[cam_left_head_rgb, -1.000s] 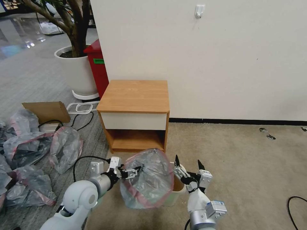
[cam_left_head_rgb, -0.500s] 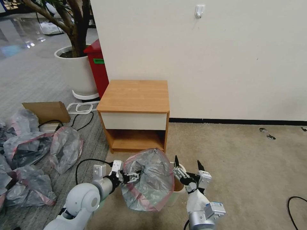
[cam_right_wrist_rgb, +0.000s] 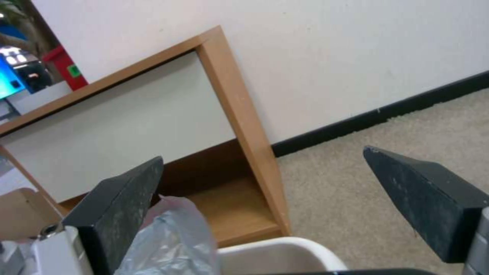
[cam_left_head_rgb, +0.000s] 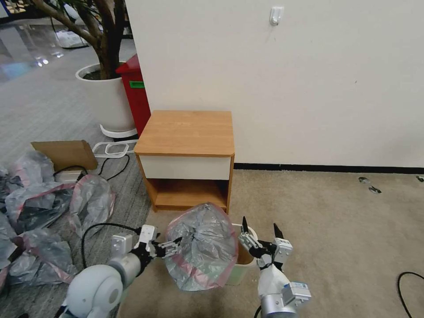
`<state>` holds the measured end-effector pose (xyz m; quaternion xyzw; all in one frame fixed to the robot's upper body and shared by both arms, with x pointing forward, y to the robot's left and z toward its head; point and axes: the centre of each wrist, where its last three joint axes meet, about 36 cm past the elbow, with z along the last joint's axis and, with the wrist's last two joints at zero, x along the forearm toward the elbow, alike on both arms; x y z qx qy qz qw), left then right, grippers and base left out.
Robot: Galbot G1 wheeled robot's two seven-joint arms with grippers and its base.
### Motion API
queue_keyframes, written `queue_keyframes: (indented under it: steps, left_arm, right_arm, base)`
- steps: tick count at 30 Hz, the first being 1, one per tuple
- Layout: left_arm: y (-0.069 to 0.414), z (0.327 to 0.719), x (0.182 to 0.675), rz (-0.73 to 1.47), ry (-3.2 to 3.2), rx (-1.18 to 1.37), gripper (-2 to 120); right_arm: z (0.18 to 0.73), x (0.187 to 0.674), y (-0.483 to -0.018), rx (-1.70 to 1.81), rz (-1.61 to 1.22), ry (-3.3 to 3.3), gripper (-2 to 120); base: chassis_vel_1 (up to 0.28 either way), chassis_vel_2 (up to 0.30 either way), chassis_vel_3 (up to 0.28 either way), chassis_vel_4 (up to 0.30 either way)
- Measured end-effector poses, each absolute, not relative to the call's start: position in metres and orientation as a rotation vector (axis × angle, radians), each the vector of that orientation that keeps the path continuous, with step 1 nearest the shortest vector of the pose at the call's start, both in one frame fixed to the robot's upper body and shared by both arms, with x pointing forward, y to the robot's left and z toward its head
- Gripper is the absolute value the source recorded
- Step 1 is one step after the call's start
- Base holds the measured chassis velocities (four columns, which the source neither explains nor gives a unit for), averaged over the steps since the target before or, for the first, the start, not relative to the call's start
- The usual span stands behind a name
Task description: Pick up the garbage bag from the table and place it over the trash can.
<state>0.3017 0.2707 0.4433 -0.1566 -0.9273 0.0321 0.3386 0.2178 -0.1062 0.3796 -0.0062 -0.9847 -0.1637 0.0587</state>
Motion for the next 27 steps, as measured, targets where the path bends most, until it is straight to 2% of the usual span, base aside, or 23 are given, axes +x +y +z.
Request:
queue_keyframes:
  steps: [7, 10, 21, 27]
  left_arm:
    - [0.261, 0.441, 0.309, 0.201, -2.398, -0.482, 100]
    - [0.263, 0.435, 0.327, 0.269, -2.382, -0.524, 100]
    - [0.269, 0.41, 0.36, 0.278, -2.332, -0.55, 100]
    - [0.264, 0.401, 0.358, 0.262, -2.304, -0.582, 95]
  right_arm:
    - [0.381, 0.217, -0.104, -0.008, -0.495, -2.987, 100]
    - [0.381, 0.215, -0.108, -0.016, -0.478, -2.994, 100]
    - [0.382, 0.211, -0.107, -0.027, -0.478, -3.009, 100]
    - [0.38, 0.208, -0.108, -0.036, -0.468, -3.006, 100]
  base:
    - [0.0, 0.0, 0.0, 0.0]
    - [0.0, 0.0, 0.0, 0.0]
    - [0.0, 0.0, 0.0, 0.0]
    - [0.0, 0.0, 0.0, 0.0]
